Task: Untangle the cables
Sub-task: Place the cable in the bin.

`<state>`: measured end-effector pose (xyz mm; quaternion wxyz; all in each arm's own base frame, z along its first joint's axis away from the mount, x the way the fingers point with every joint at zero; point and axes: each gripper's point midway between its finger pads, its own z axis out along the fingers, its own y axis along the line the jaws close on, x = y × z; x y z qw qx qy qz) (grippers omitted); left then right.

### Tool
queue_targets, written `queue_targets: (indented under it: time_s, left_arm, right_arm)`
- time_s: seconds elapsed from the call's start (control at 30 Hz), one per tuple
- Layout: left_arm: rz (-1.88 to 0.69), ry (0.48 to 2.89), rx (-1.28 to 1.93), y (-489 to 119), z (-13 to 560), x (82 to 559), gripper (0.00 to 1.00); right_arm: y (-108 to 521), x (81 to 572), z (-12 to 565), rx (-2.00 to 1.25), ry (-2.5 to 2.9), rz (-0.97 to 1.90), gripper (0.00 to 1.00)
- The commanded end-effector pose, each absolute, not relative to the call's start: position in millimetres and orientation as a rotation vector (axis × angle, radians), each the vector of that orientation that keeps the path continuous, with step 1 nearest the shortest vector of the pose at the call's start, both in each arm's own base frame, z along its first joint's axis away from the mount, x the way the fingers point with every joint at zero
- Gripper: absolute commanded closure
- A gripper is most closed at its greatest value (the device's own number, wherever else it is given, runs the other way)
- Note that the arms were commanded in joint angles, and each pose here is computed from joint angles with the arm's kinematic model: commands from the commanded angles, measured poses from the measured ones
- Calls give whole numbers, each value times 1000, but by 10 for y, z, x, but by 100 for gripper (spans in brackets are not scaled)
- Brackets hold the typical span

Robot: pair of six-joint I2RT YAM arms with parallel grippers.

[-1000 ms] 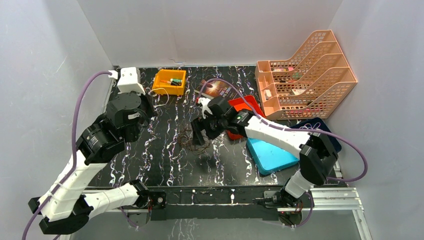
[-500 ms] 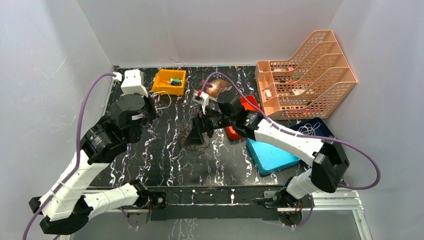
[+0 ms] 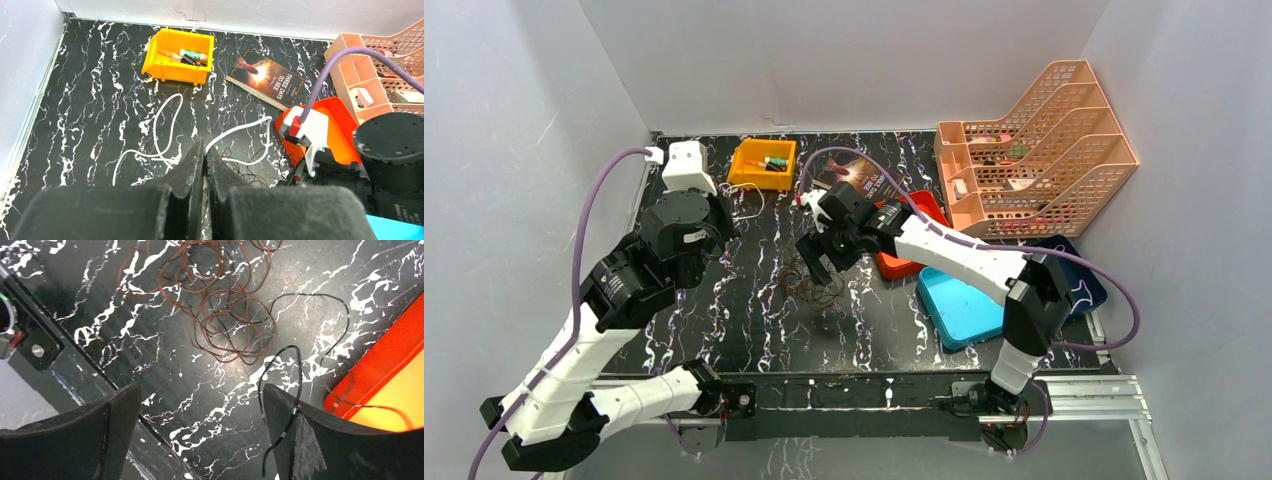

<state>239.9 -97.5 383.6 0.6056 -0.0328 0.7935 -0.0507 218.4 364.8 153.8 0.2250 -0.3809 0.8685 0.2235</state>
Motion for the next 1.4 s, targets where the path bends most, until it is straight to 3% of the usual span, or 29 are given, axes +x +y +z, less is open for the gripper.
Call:
queue_targets:
  time_s: [0.0,0.1,0.23,0.27,0.3,0.4,0.43,0.53,0.57,0.63,0.7,0.97,1.13,1.37]
  left_arm:
    - [-119,1826,-94,-953,3836,2392,100]
    - [-121,1842,-66,-1010,3807,2408,100]
    - [-135,1849,-67,-1033,3789,2404,100]
    - [-136,1849,-70,-1030,3784,2404,100]
    - [-135,1851,-70,-1030,3773,2402,100]
    - [-124,1856,-68,-1032,3738,2414,98]
    - [-120,1859,-64,-1040,3734,2421,98]
    - [-123,1864,-64,-1049,3730,2422,98]
    - [-125,1863,-68,-1050,3730,2422,98]
    - [-125,1862,-77,-1043,3712,2423,97]
    - [-124,1862,-69,-1068,3684,2442,97]
    - [-172,1870,-26,-1176,3705,2439,99]
    - [-260,1877,71,-1380,3765,2418,100]
    - [-484,1853,248,-1772,3845,2274,100]
  right_arm:
    - [3882,2077,2406,-1068,2080,863,2]
    - [3953,1884,2564,-1147,1971,1006,2]
    - [3273,2554,2071,-920,2210,195,2]
    - [3164,2573,1997,-935,2245,101,2]
    - [3266,2435,1969,-1047,2238,197,2]
    - [3843,1525,2457,-1369,1908,967,2]
    - [3873,1515,2532,-1326,1860,972,2]
    - [3112,2579,2356,-793,2009,46,2]
    - [3005,2568,2285,-831,2053,-17,2]
    - [3434,2113,2305,-1089,2016,398,2]
    - [3808,1748,2589,-1127,1840,800,2]
    - [3491,2234,2596,-847,1920,501,2]
    - [3686,1954,2932,-976,1733,735,2]
    - [3450,1754,4007,-638,1148,1018,8]
